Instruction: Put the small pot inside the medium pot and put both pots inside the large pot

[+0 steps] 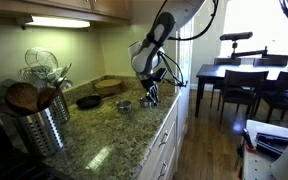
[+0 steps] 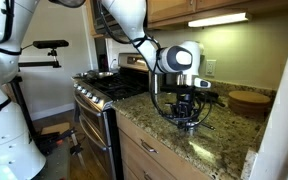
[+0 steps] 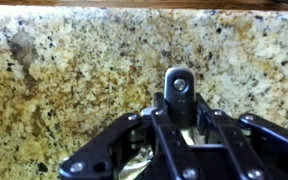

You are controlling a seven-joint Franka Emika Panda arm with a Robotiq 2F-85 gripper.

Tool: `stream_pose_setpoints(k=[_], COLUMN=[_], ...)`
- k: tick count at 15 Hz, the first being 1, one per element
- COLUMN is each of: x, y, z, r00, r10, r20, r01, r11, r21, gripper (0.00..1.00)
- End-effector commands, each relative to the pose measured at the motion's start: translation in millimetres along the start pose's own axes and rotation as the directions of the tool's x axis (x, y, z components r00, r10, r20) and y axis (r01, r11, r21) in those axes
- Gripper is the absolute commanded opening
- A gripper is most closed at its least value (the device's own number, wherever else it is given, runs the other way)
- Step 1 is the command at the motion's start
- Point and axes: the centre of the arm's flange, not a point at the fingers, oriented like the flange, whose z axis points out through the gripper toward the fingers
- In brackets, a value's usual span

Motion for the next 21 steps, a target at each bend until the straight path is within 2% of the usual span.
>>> stream_pose_setpoints(k=[1,7,21], x=[-4.9,-1.8,34.7], y=[4.2,2.8,-31.2], z=[-7.0,-22.3,-62.0], r00=[1.000,0.999,0.996], r10=[-0.007,0.030,0.044], r20=[-0.015,-0.018,-0.081], r01=[0.007,-0.030,-0.046], r11=[1.000,1.000,0.999], r21=[0.001,-0.004,-0.022], gripper=[0.13,0.13,0.13])
